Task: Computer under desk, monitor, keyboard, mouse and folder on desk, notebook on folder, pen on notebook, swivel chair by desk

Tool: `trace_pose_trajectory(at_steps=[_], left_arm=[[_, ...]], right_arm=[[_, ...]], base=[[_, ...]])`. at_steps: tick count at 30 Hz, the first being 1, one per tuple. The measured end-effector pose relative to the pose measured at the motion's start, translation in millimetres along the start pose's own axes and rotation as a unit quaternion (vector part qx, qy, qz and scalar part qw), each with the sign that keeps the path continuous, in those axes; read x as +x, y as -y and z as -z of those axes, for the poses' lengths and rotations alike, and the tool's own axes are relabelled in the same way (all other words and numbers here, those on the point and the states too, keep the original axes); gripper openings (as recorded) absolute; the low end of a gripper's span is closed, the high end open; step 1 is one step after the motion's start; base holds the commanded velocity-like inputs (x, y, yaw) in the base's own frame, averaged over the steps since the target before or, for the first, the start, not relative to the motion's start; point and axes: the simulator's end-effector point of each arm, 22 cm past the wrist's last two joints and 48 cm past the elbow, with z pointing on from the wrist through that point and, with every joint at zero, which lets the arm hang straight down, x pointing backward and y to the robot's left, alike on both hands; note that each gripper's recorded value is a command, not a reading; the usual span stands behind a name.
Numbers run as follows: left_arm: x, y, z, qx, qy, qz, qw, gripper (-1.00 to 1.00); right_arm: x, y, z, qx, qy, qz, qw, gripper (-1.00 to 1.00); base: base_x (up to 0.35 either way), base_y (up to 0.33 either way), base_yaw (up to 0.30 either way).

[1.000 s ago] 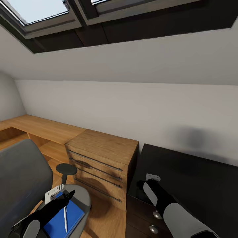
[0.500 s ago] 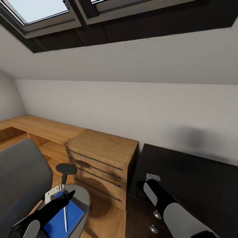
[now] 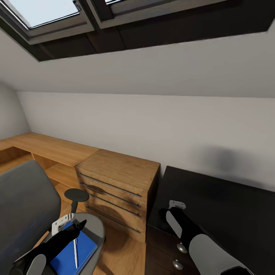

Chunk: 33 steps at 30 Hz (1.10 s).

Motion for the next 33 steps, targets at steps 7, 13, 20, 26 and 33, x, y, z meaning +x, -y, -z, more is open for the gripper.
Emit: trace_pose_trajectory(at_steps=[7,13,20,26,33], left_arm=[[0.0,0.1,0.0,0.000,0.000,0.000,1.0000,1.00],[0.1,0.3,-0.1,0.000,0.000,0.000,1.0000,1.00],[-2.1,1.5,1.6,0.001,0.000,0.000,1.0000,1.00],[-8.2,5.1,7.1,0.000,0.000,0.000,1.0000,1.00],[-15.9,7.4,13.4,-0.005,0.003,-0.001,1.0000,1.00]], right_arm=[[-0.5,0.0,0.1,0.000,0.001,0.000,1.0000,-1.00],[-0.5,-0.3,0.1,-0.001,0.001,-0.001,1.0000,-1.00],[-2.3,0.3,2.3,0.000,0.001,-0.004,1.0000,-1.00],[-10.5,-0.4,10.2,0.000,0.005,-0.006,1.0000,-1.00],[-116.2,-20.8,66.1,-0.021,0.122,-0.031,0.9919,-1.00]], base=[[0.000,0.000,0.000],[0.000,0.000,0.000],[0.000,0.000,0.000],[0.000,0.000,0.000],[-0.035,0.000,0.000]])
